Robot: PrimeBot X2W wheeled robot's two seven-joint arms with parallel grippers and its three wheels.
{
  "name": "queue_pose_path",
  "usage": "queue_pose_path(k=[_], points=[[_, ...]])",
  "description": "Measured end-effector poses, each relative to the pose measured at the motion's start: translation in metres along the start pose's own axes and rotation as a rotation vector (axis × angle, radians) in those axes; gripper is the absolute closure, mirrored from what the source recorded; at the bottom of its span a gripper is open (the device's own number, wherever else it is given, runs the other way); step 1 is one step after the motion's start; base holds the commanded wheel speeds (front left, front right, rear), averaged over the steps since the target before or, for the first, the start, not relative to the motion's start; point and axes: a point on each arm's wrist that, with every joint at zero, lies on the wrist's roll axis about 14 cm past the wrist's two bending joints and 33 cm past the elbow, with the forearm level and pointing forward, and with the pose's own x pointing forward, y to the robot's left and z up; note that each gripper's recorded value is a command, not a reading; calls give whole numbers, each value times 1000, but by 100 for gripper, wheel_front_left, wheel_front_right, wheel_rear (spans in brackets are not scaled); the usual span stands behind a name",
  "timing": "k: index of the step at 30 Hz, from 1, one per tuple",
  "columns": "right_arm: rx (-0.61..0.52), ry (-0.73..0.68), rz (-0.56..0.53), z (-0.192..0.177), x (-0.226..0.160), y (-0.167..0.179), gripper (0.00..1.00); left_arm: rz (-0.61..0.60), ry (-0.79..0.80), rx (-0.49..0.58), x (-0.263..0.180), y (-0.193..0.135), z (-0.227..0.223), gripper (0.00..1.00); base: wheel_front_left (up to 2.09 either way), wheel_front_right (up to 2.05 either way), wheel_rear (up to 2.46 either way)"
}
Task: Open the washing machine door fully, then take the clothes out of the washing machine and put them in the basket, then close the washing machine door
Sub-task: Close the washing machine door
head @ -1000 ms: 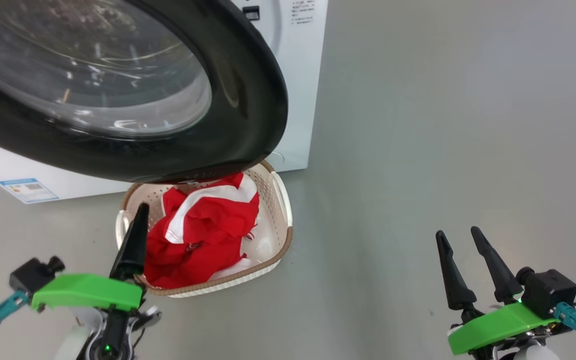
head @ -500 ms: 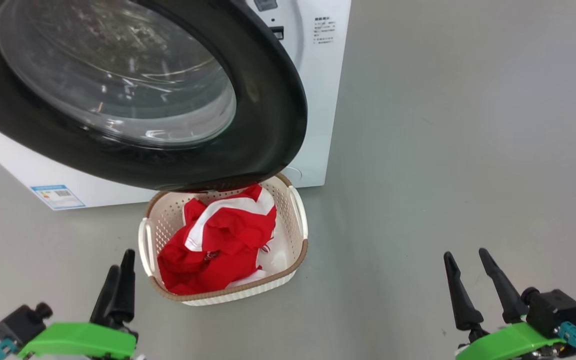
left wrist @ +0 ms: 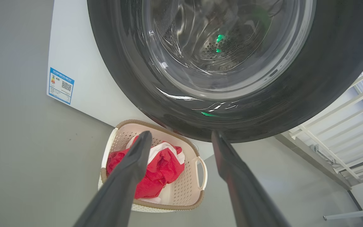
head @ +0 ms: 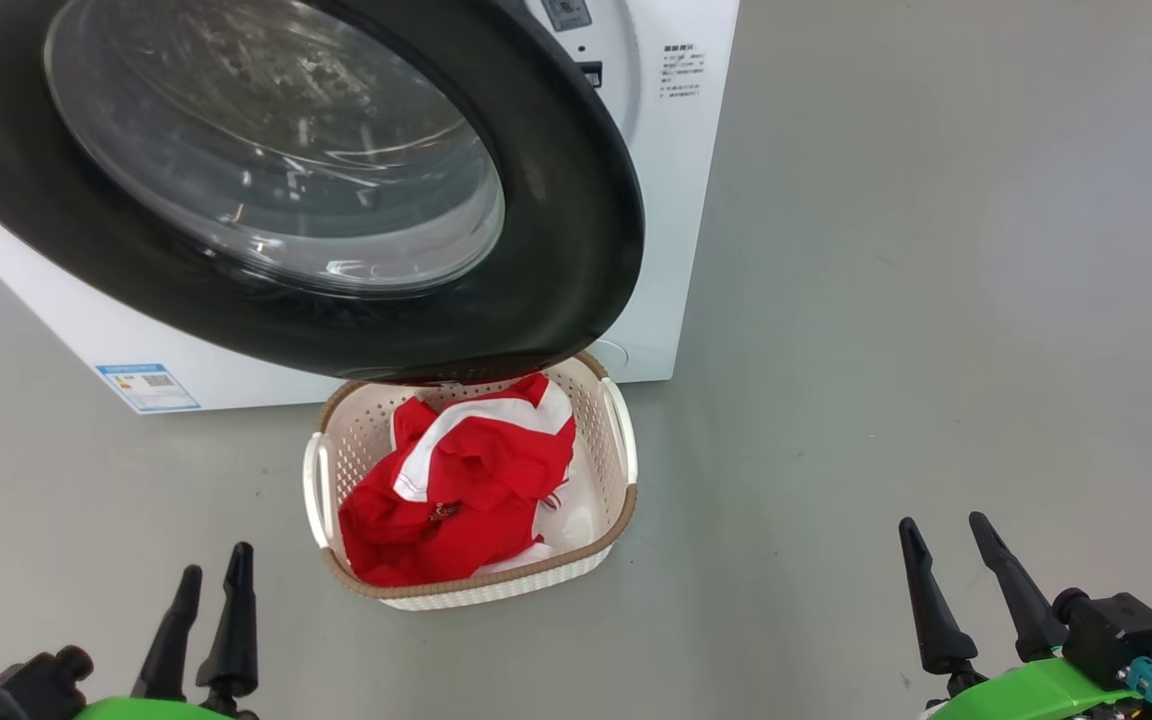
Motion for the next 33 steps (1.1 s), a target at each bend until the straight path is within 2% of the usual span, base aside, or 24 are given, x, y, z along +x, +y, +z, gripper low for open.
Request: queue_pose_path(k=[7,22,27,33], points=[[-7,6,6,-2,2,1,0,-41,-20,212,-6,-5,8,0,0,0,0],[-7,16,24,-5,6,7,0,-105,-122,464,-13,-31,30,0,0,0,0],[-7,18,27,-5,7,8,0,-98,-125,508,-15,-31,30,0,0,0,0],[-7,19,26,-6,7,8,0,-78,-110,497,-18,-26,24,0,0,0,0]])
